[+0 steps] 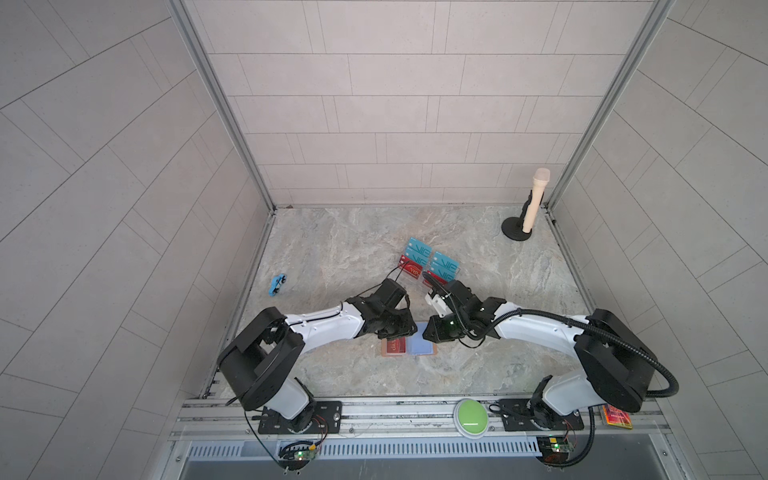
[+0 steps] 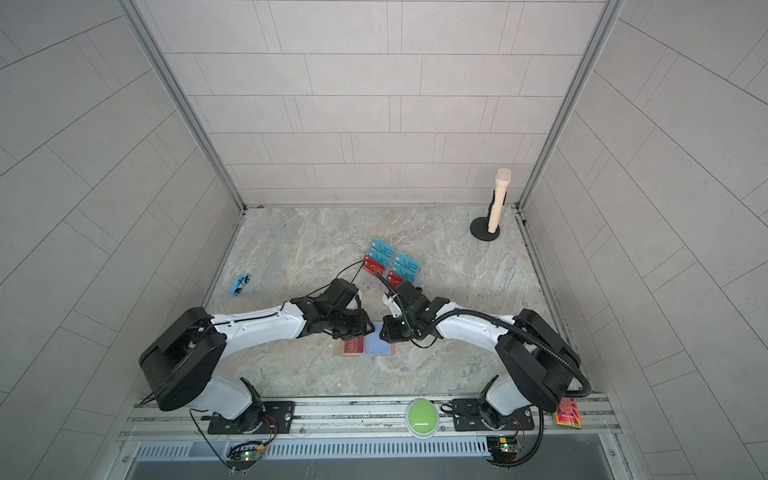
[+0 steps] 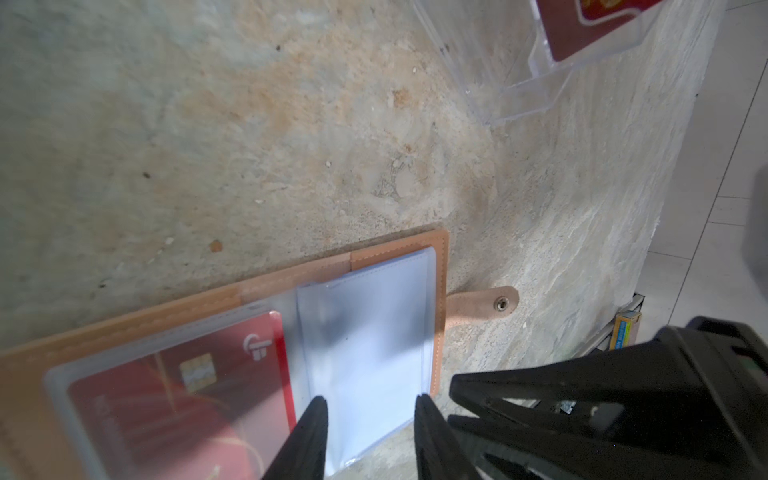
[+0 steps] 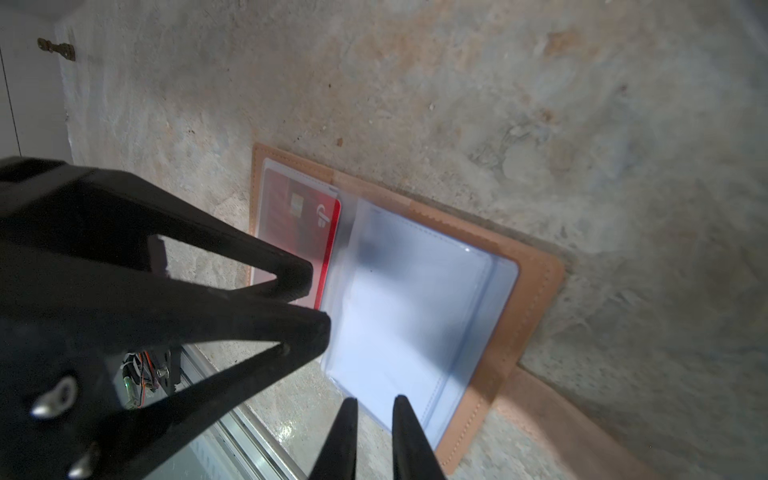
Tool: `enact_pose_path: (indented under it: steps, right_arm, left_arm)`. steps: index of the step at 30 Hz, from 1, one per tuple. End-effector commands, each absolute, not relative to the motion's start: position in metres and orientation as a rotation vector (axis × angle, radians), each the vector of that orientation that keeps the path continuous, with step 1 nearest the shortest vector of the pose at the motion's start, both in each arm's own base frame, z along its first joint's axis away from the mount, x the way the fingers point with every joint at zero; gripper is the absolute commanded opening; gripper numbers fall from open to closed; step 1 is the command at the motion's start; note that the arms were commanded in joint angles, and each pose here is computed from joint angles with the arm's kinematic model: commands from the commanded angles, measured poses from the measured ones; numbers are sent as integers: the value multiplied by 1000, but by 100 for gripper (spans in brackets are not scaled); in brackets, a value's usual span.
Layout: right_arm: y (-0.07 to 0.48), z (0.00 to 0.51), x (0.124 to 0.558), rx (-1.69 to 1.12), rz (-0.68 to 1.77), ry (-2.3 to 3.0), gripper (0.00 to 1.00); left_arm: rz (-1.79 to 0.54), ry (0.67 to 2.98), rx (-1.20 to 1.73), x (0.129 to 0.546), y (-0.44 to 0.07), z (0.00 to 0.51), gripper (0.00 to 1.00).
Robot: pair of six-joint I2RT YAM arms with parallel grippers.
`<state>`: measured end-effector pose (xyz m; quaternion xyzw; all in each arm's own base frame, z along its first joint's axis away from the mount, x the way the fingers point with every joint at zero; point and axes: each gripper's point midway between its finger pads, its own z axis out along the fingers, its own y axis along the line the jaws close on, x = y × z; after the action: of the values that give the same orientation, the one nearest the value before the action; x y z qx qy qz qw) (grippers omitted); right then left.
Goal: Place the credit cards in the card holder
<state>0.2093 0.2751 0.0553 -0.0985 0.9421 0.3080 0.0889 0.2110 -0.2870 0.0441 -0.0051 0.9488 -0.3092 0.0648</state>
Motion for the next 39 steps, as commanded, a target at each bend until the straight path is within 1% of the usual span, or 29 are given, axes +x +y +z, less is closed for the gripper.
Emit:
enact_pose_path:
  steps: [1, 8, 13, 19, 24, 30, 39]
  right_arm:
    - [275, 48, 211, -285, 892, 2807, 20]
    - [268, 34, 210, -267, 840, 2833, 20]
    - [257, 23, 207, -285, 733, 2874, 20]
    - [253, 13, 206, -271, 697, 2907, 19]
    - [250, 12, 206, -264, 673, 2909, 19]
    - [248, 13, 205, -263, 658, 2910, 19]
    - [246, 13, 205, -255, 646, 2913, 19]
  left_arm:
    - [-973, 2871, -17, 207, -290, 35, 38]
    - [-1003, 2866, -10, 208, -295, 30, 38]
    - [-984, 2871, -19, 207, -291, 23, 39]
    - [-1011, 2858, -18, 206, -292, 25, 40]
    - [-1044, 2825, -12, 209, -295, 33, 41]
    - [-1065, 2833, -21, 209, -299, 27, 41]
    - [-1111, 2824, -1, 208, -301, 30, 42]
